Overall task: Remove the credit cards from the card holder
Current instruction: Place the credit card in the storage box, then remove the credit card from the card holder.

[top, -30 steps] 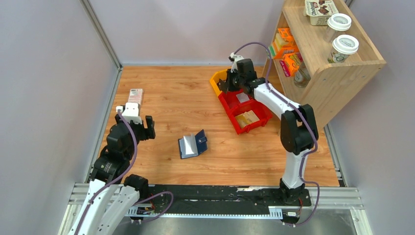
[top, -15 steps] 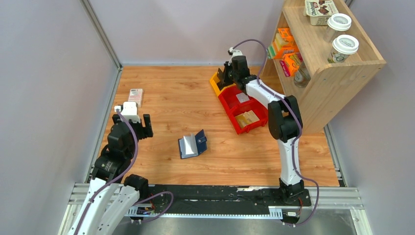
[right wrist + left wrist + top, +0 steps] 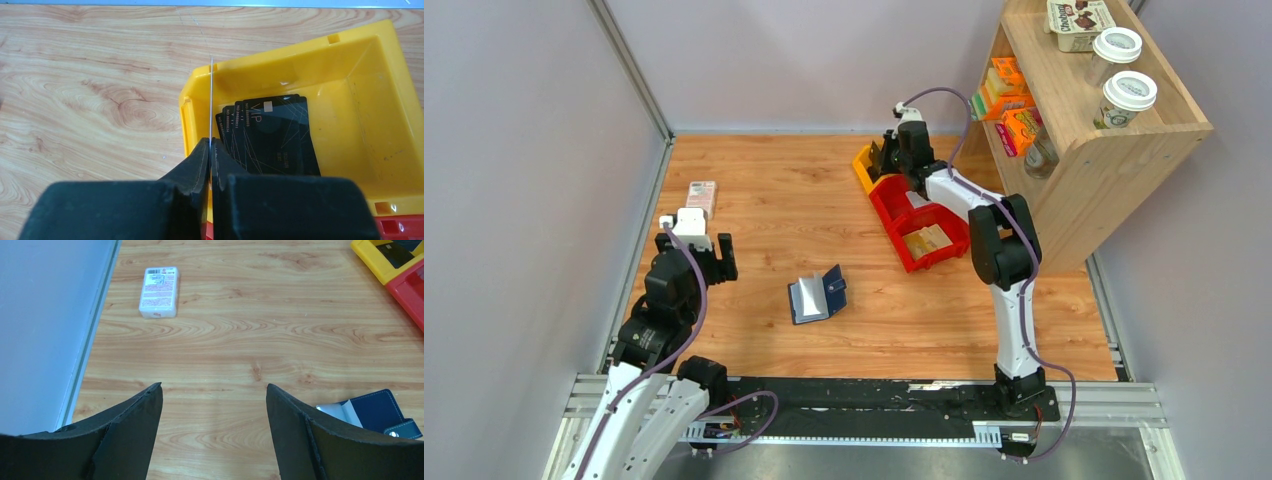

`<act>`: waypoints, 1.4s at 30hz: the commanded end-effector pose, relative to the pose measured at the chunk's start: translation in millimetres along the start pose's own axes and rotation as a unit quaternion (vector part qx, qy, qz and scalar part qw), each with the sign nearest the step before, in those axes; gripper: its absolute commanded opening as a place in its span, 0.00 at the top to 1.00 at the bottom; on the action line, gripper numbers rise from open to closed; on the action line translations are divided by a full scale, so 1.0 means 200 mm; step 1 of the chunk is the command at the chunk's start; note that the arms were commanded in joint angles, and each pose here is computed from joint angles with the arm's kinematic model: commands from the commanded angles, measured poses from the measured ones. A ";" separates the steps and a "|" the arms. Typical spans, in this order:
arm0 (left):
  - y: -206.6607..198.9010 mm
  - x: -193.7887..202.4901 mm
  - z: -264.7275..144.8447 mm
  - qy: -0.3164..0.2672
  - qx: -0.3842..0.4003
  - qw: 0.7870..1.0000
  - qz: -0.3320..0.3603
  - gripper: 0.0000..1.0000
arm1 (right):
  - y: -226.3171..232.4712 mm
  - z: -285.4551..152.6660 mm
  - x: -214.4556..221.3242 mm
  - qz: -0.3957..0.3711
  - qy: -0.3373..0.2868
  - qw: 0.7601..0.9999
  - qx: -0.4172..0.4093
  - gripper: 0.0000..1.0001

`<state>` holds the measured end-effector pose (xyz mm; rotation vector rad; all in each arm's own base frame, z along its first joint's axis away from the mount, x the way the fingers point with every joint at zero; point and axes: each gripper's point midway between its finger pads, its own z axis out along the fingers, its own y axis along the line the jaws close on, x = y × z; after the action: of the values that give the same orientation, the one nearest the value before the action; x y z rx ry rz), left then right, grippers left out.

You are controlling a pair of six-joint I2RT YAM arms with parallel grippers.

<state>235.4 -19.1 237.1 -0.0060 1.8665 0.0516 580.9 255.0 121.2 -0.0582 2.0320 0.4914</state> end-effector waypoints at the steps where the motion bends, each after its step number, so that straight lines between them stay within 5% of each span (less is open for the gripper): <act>1: -0.01 -0.03 0.01 -0.011 0.003 1.000 -0.003 0.17 | 0.01 0.03 0.00 0.003 -0.022 1.000 -0.006 0.94; 5: 0.00 -0.02 0.01 -0.010 0.001 1.000 -0.003 0.17 | 0.01 0.02 0.04 0.006 -0.013 1.000 -0.008 0.91; 16: -0.02 -0.02 0.01 -0.007 0.010 1.000 -0.004 0.17 | -0.02 -0.08 -0.06 -0.017 -0.021 0.999 0.022 0.61; 25: -0.14 0.04 0.04 0.047 0.050 0.996 -0.053 0.17 | 0.27 -0.41 -0.19 -0.072 -0.013 0.997 0.000 0.35; 32: -0.29 0.31 0.07 0.176 0.071 0.971 -0.148 0.18 | 0.65 -0.77 0.11 -0.120 0.066 0.990 -0.038 0.21; 42: -0.25 0.41 -0.04 0.174 0.057 0.965 -0.187 0.18 | 1.01 -1.05 0.73 -0.165 0.175 0.970 -0.022 0.08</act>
<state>214.4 -69.4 150.0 -0.2502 2.2288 -0.3033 299.5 396.4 177.7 -0.6026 2.1852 0.4824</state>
